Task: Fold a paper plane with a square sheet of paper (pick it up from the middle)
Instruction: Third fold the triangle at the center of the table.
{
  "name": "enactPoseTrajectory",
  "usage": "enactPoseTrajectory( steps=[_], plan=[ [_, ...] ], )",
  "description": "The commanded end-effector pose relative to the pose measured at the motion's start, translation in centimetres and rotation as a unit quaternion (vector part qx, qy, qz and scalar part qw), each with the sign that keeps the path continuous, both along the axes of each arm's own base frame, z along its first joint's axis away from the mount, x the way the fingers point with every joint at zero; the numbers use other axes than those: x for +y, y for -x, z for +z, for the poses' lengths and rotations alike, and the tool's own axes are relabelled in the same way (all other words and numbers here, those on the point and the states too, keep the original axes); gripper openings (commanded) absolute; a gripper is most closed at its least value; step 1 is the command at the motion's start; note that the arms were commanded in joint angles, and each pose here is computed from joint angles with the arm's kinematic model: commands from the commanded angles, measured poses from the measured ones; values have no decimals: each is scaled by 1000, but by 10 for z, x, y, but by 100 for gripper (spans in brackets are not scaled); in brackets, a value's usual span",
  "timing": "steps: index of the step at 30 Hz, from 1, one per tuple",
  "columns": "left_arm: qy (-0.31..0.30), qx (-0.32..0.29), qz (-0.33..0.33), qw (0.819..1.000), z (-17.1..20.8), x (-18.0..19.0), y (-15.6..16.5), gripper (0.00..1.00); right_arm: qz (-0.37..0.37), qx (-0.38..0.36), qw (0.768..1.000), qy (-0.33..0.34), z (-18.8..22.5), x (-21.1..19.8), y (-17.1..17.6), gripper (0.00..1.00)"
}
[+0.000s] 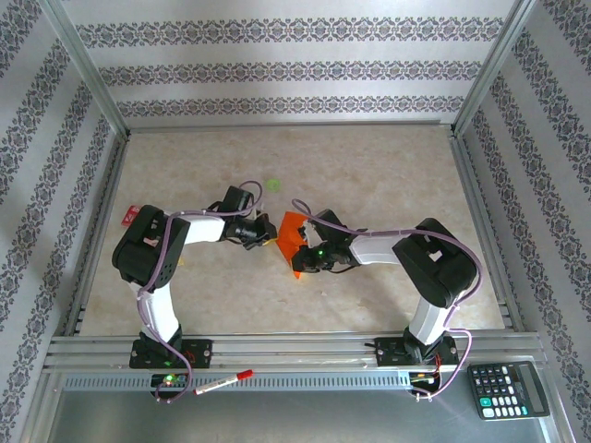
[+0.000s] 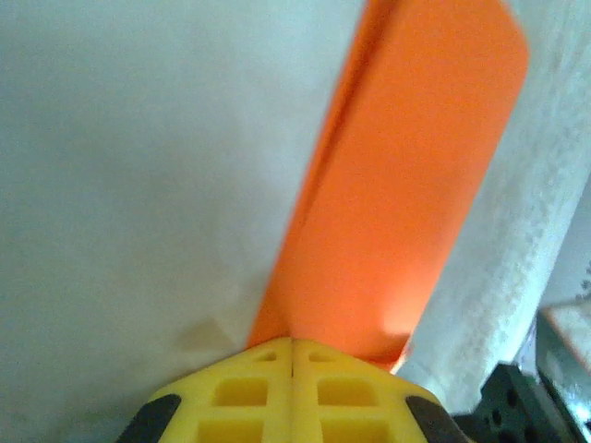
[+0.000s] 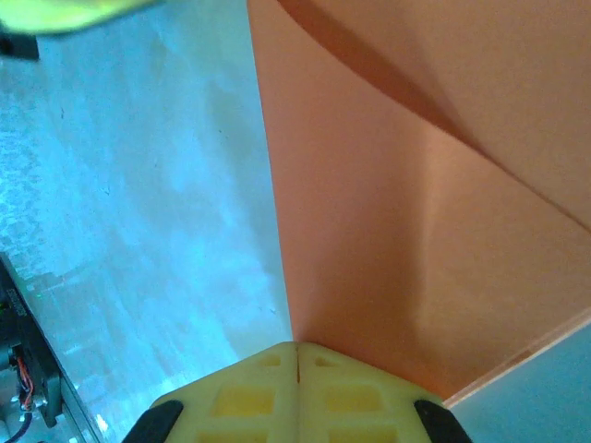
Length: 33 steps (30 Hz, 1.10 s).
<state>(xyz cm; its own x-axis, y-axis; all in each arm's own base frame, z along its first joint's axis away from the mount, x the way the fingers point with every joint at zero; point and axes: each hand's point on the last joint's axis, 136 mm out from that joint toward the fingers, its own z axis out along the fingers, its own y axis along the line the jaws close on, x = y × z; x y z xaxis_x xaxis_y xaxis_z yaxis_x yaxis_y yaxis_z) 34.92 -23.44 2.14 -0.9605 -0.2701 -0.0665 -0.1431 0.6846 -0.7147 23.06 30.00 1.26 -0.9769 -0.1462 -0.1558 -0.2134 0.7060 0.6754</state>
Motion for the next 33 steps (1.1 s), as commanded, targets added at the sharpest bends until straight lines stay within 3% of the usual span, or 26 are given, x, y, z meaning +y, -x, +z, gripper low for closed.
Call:
enactPoseTrajectory(
  steps=[1,10,18,33],
  plan=[
    [1,-26,2,1000,18,2,-1,0,-1,96,988,120,-53,-52,48,0],
    [37,-19,-51,998,36,-34,47,2,0,92,989,118,-51,-50,45,0],
    [20,-5,-68,997,12,-46,33,2,-1,90,989,120,-50,-52,46,0],
    [-31,-2,-35,999,-16,1,6,2,3,97,987,131,-53,-59,52,0]
  ],
)
